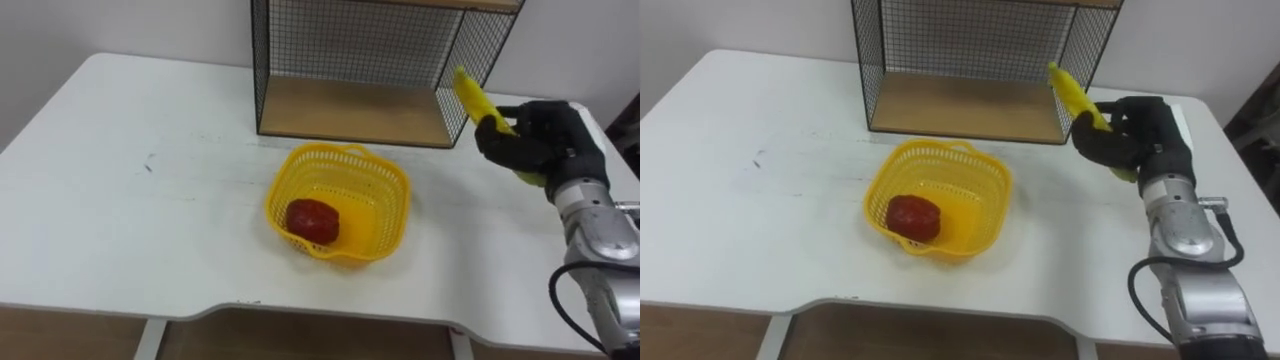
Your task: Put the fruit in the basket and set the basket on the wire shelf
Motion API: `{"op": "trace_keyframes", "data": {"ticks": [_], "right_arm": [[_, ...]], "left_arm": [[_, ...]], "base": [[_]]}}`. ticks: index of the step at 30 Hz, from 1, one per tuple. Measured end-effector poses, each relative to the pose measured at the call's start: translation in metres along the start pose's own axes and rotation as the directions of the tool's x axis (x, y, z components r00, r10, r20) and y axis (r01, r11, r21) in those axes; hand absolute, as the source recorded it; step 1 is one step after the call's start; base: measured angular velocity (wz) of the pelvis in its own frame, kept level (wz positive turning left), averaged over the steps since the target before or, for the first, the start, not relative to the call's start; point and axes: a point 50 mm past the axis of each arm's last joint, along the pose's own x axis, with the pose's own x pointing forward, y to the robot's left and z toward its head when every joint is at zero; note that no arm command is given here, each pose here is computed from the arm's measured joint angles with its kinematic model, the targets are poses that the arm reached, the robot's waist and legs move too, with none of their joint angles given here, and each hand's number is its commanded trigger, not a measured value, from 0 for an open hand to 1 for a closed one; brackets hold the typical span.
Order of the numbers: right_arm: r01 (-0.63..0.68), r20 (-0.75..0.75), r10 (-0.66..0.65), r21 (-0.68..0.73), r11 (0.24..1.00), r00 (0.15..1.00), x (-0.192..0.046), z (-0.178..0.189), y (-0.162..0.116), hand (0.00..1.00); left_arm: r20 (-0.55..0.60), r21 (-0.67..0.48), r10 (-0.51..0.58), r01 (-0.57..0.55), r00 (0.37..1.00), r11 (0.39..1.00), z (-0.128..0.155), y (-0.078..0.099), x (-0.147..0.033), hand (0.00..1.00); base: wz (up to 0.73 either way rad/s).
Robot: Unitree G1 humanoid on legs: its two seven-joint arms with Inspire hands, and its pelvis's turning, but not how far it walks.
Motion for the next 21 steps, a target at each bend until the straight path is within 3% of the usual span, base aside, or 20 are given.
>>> {"op": "trace_keyframes", "data": {"ticks": [9,21], "right_arm": [[-0.153,0.116,0.160,-0.063,0.986,0.980,-0.005,0.027,0.023,1.00],[-0.355,0.106,0.396,-0.280,0.892,0.912,-0.011,0.039,0.044,1.00]], "left_arm": [[0.018,-0.008,-0.005,0.005,1.000,1.000,0.006,-0.002,0.000,0.00],[0.045,-0.006,-0.001,0.001,0.999,1.000,0.018,0.001,0.001,0.00]], "base": [[-0.05],[0.00]]}}
